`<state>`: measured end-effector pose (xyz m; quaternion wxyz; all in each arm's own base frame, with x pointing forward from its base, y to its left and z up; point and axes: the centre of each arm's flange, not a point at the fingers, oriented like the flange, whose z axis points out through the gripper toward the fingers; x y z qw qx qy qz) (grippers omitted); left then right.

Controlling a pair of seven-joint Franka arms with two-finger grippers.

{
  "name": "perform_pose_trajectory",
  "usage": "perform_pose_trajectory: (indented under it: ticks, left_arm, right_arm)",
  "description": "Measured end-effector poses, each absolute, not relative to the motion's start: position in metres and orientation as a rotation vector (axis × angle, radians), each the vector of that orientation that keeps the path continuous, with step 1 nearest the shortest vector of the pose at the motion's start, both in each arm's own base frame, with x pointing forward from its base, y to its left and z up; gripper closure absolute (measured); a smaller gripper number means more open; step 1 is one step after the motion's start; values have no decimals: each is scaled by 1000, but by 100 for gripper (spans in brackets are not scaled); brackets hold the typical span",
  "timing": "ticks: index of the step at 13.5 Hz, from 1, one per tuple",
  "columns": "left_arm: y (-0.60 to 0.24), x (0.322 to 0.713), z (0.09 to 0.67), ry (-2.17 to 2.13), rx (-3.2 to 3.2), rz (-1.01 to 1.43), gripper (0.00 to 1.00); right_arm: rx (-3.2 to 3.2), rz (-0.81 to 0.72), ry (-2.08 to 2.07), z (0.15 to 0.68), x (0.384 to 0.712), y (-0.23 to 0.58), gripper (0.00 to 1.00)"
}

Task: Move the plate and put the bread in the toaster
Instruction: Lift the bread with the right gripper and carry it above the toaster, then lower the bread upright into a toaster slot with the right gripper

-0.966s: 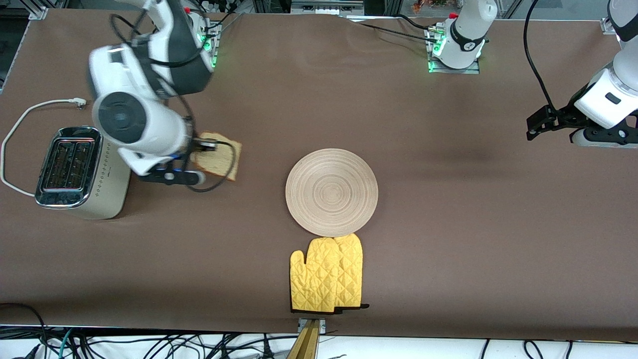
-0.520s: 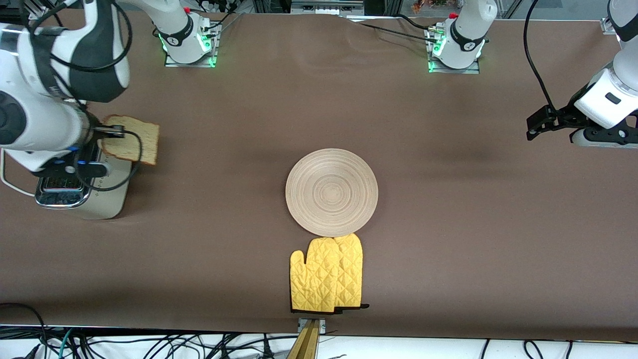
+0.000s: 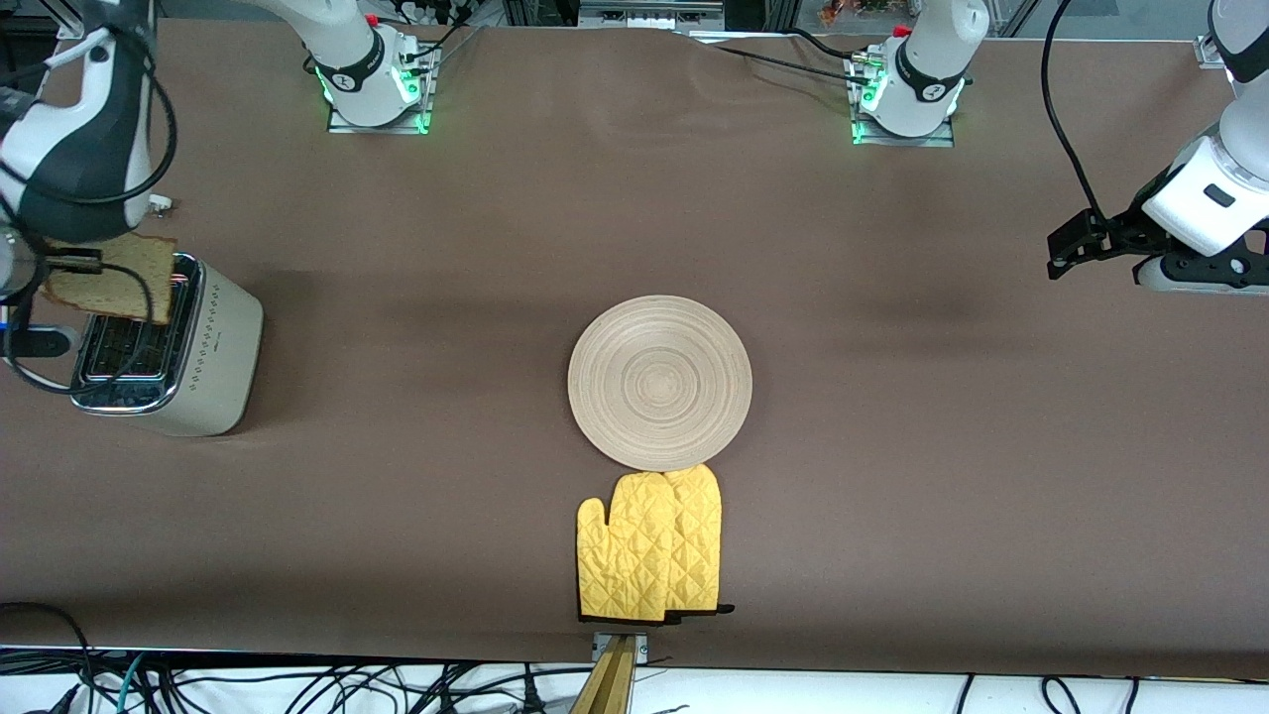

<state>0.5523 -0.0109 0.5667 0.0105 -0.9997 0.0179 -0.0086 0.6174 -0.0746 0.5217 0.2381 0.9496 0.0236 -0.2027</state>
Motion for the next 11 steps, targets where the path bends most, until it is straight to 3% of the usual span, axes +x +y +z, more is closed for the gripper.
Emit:
perform_pose_trajectory:
  ticks: [11]
  left_arm:
    - [-11,552,567,56,-3120,-27,0]
  right_arm:
    - [2523,-545,89,458,649,-105,94]
